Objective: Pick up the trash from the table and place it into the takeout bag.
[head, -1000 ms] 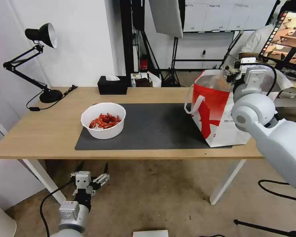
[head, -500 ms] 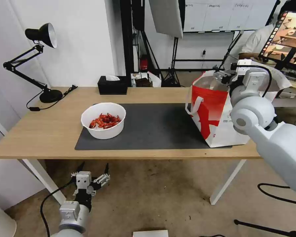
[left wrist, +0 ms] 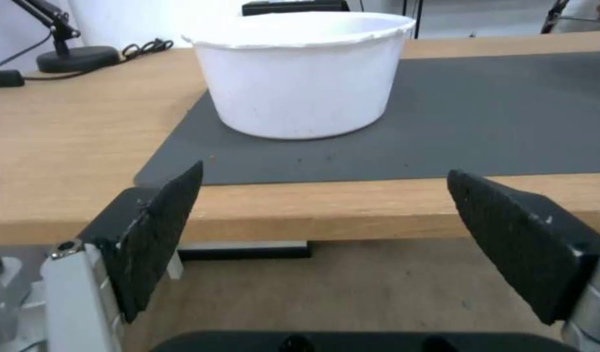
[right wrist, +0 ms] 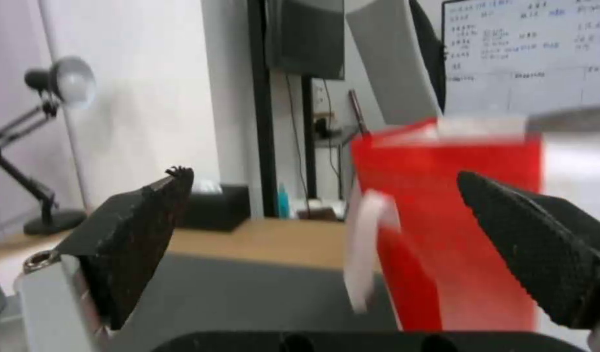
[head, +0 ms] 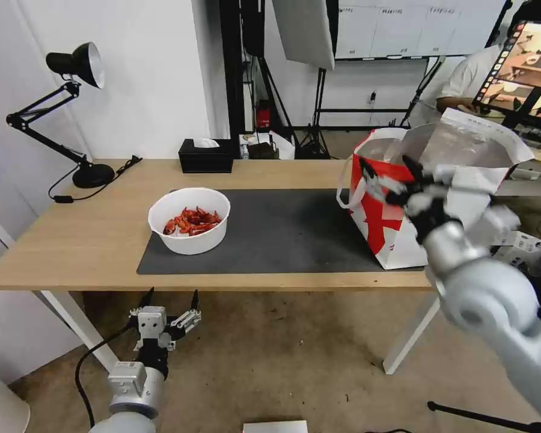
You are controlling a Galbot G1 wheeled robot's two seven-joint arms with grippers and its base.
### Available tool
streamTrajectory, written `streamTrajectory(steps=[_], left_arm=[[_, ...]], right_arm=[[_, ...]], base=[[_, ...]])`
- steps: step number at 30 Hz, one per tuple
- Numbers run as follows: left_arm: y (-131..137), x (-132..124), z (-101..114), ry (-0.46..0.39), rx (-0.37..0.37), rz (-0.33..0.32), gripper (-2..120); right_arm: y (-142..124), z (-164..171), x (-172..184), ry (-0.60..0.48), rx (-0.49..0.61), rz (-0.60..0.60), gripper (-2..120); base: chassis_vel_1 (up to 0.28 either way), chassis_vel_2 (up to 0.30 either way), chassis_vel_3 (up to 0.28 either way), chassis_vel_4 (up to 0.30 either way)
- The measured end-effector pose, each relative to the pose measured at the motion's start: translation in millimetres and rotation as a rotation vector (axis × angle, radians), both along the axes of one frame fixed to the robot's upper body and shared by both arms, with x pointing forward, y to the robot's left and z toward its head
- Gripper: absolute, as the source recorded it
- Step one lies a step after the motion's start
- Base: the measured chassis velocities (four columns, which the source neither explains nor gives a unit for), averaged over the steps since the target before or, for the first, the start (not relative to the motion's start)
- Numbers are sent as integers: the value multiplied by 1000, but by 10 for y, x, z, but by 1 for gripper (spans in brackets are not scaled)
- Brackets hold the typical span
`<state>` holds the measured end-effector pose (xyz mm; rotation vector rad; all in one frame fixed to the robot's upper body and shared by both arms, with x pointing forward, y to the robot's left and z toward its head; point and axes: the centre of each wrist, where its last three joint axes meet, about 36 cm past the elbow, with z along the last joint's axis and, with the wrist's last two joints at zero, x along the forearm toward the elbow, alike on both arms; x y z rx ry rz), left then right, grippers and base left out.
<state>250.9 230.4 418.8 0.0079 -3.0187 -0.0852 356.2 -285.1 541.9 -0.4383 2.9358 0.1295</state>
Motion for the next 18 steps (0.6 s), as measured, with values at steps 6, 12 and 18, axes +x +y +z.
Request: streamTrajectory(steps=[6,12,18], left_arm=[[-29,-60,-44,14,3,-2,100],[-16,-74,-57,17,7,-4,100],[-13,-68,-75,20,8,-4,100]], right_arm=[[51,-643,-564,67,-56,-47,100],[122,-1036,-778,140,-82,-97,100],[174,-1265,-844,193,-87,-105,100]], base=[[0,0,0,0],[0,0,0,0],[0,0,0,0]])
